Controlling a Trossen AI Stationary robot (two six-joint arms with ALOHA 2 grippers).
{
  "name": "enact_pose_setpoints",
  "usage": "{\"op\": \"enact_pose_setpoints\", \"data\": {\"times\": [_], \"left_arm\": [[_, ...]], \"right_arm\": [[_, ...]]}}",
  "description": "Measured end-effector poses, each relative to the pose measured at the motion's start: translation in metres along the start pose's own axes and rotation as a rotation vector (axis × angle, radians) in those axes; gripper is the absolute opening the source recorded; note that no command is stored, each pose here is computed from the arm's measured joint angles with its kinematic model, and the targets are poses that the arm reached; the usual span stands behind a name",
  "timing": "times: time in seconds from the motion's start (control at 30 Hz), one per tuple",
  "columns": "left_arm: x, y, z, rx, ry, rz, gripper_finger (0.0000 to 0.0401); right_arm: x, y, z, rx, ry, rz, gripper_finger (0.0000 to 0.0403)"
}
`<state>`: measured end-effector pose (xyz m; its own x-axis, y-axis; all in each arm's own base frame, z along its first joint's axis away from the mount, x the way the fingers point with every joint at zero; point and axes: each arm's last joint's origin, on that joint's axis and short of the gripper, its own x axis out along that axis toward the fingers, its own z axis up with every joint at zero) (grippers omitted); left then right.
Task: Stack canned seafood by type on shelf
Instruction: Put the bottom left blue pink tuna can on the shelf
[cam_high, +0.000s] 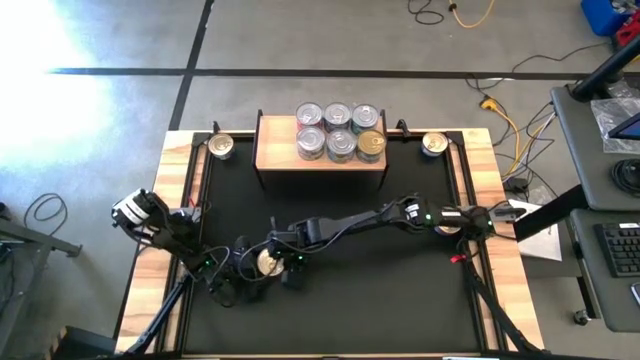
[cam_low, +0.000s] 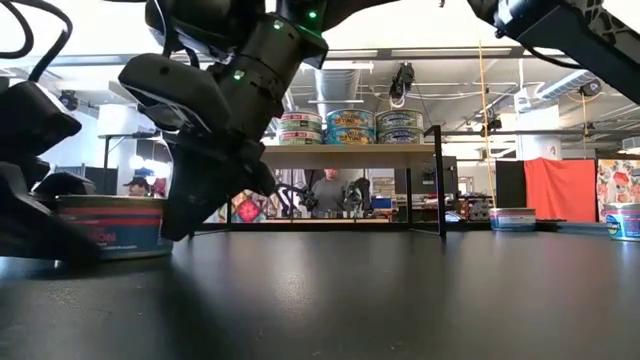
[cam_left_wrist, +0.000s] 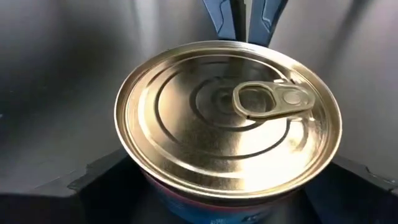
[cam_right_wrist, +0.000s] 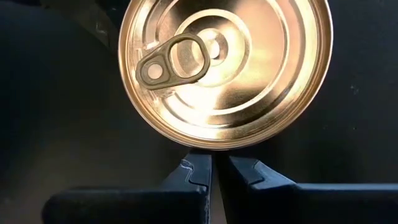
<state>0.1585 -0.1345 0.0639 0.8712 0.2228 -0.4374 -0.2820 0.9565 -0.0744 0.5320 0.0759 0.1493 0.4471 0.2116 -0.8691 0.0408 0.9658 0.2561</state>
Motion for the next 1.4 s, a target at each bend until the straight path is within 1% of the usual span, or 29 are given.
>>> {"op": "enact_pose_setpoints", "data": {"times": [0.23,0.33,0.43,0.5,0.63,0.7,0.77,0.83,0.93,1.07,1.17,1.27,1.33,1.4], "left_arm": [[0.009,-0.007,0.008,-0.002,-0.041,0.042,0.0385],[0.014,-0.008,0.01,-0.012,-0.048,0.062,0.0384],[0.018,-0.006,0.013,-0.028,-0.058,0.086,0.0373],[0.019,-0.005,0.019,-0.066,-0.08,0.094,0.0367],[0.015,-0.004,0.034,-0.136,-0.14,0.11,0.0363],[0.012,-0.003,0.042,-0.122,-0.148,0.111,0.0362],[0.007,-0.001,0.054,-0.085,-0.146,0.094,0.0362],[0.002,0.002,0.072,-0.073,-0.156,0.063,0.0362],[-0.001,0.016,0.096,-0.047,-0.142,0.059,0.0363],[-0.001,0.049,0.127,-0.032,-0.134,0.144,0.0365],[0.0,0.075,0.15,-0.026,-0.118,0.168,0.0365],[-0.001,0.097,0.175,-0.024,-0.13,0.189,0.0365],[0.0,0.111,0.189,-0.018,-0.132,0.227,0.0365],[0.002,0.125,0.199,-0.017,-0.106,0.273,0.0366]], "right_arm": [[0.003,-0.002,-0.001,0.009,0.016,-0.008,0.0013],[-0.002,-0.002,0.0,0.024,0.037,-0.02,0.0013],[-0.01,-0.002,0.002,0.022,0.065,-0.041,0.0013],[-0.017,-0.001,0.002,0.035,0.094,-0.055,0.0013],[-0.041,0.002,0.0,0.05,0.133,-0.07,0.0013],[-0.051,0.003,-0.005,0.056,0.192,-0.087,0.0013],[-0.067,0.006,-0.004,0.056,0.196,-0.094,0.0013],[-0.088,0.009,-0.003,0.053,0.179,-0.13,0.0013],[-0.117,0.011,0.002,0.048,0.105,-0.197,0.0013],[-0.151,0.013,0.007,0.055,-0.015,-0.324,0.0013],[-0.182,0.014,0.011,0.046,-0.108,-0.394,0.0013],[-0.209,0.011,0.015,0.038,-0.189,-0.399,0.0013],[-0.224,0.006,0.019,0.03,-0.247,-0.395,0.0013],[-0.24,-0.001,0.027,0.007,-0.335,-0.393,0.0013]]}}
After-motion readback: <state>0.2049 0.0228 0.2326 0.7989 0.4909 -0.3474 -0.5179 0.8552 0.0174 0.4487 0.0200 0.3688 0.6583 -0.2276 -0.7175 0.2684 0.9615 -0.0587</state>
